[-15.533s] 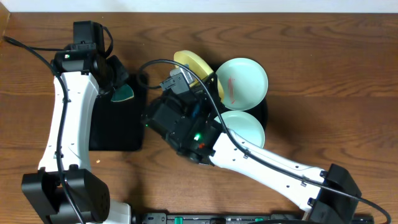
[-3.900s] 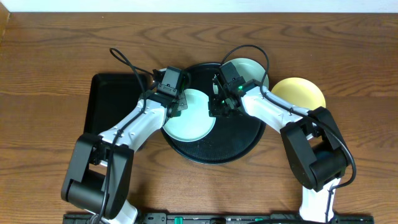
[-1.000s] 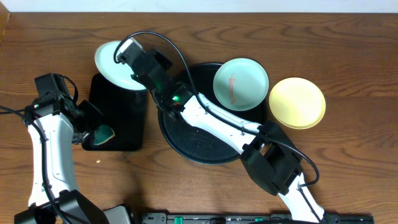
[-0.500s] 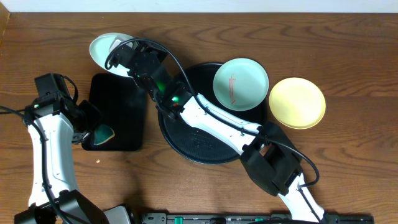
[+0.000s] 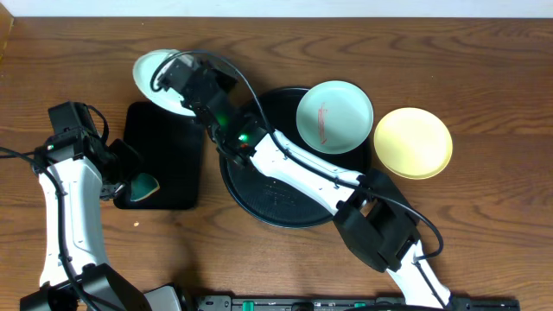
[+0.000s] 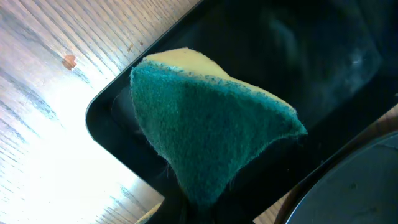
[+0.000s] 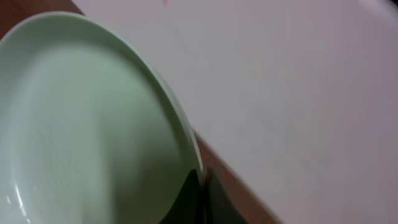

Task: Clean dirty plates on tray and stack at the side
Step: 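Lift the pale green plate with the right gripper and tilt it, then carry the green plate right and set it on the yellow plate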

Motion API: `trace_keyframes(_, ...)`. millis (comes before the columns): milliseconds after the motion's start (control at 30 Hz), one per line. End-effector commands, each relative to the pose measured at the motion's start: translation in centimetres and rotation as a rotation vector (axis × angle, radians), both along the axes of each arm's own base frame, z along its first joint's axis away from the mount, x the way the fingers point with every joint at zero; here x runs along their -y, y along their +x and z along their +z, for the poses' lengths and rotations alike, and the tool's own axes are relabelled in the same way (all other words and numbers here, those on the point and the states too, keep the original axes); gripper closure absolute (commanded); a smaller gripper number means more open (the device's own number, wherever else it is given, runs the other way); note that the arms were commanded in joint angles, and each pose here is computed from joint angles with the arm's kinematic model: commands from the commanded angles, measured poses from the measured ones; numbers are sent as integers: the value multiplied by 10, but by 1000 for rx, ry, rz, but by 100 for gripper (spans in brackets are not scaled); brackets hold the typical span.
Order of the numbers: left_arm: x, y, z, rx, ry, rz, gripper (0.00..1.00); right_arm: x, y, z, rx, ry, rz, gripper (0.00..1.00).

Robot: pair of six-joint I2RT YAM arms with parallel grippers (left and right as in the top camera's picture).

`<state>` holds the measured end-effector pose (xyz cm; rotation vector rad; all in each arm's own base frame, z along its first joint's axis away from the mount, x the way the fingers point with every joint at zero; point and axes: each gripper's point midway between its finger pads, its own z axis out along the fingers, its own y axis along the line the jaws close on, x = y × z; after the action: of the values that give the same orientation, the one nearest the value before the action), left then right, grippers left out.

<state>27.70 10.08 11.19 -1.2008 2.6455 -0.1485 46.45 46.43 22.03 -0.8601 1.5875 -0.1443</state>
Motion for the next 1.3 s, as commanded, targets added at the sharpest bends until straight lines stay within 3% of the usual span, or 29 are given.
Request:
trace_keyframes(0, -2, 1, 3, 7, 8, -9, 93, 27, 9, 23, -68, 252, -173, 99)
trace_keyframes(133, -2, 1, 3, 8, 8, -9, 92, 40, 5, 47, -139, 367, -179, 99)
trace_keyframes(400, -2, 2, 3, 8, 8, -10, 92, 103, -2, 62, -475, 505, -164, 99)
trace_keyframes(600, 8, 11, 4, 29, 17, -56, 93, 229, -6, 58, -708, 513, -359, 99)
trace_keyframes(833, 29, 27, 7, 70, 31, -139, 93, 355, -24, 55, -828, 552, -619, 99)
trace_keyframes(1267, 69, 46, 12, 124, 42, -272, 92, 520, -74, -10, -1050, 493, -924, 99)
